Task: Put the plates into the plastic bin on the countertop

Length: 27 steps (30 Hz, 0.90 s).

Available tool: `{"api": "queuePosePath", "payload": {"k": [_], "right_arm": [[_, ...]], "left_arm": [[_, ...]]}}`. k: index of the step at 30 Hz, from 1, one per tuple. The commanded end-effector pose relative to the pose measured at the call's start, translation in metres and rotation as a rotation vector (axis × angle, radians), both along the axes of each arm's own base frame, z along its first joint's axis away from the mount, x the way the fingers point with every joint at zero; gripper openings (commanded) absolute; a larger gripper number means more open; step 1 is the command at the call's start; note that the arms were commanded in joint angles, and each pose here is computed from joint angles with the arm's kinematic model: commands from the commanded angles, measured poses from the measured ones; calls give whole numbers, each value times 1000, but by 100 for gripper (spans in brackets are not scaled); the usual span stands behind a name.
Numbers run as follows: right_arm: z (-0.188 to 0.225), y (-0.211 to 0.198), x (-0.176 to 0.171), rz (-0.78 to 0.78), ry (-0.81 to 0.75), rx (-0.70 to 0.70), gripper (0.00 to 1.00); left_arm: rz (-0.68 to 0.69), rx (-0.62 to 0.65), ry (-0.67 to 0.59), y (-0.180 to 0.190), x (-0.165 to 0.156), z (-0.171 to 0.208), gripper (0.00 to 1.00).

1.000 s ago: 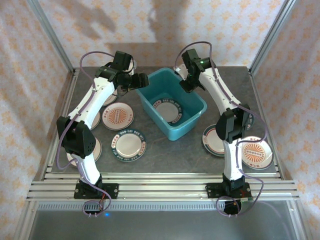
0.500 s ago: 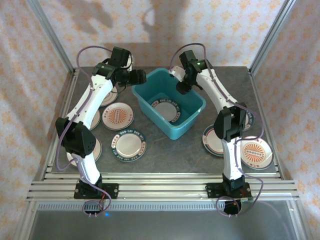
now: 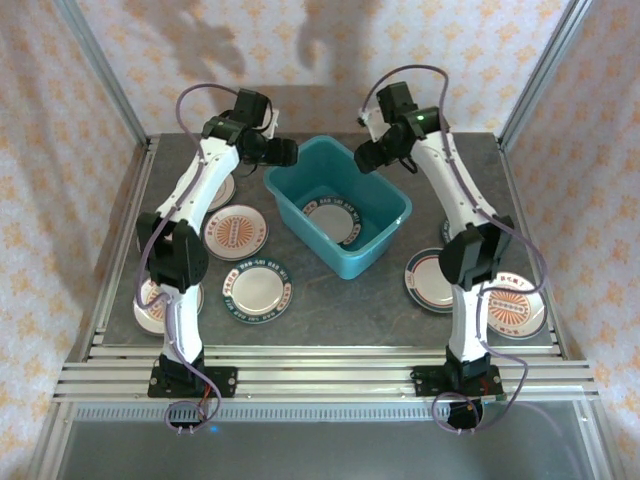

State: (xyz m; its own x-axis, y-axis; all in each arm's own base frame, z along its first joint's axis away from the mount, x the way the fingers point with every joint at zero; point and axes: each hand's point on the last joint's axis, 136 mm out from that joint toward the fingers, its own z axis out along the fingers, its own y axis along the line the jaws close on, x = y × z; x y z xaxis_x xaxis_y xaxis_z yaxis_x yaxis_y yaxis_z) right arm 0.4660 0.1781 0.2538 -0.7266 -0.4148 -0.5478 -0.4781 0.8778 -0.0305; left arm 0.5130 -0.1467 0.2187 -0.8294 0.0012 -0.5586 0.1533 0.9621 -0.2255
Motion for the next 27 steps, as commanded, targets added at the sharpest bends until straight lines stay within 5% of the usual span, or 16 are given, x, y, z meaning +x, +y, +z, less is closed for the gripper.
{"api": "queuePosePath", "payload": {"k": [1,11,16,27], "right_arm": [[26,-26,-43,-203,67,108,68],[-7,-62,-137,-522,228,270,71],[-27,-46,-135,-562,304,364,68],[-54,-43,-107,-573,354,294,63]], "left_arm": [[-94,12,-5,-5,1,3,78],[-34,21,68,0,4,-20,66],[-7,-9,83,0,-6,-28,55],[25,-95,93,-3,-34,-28,50]]}}
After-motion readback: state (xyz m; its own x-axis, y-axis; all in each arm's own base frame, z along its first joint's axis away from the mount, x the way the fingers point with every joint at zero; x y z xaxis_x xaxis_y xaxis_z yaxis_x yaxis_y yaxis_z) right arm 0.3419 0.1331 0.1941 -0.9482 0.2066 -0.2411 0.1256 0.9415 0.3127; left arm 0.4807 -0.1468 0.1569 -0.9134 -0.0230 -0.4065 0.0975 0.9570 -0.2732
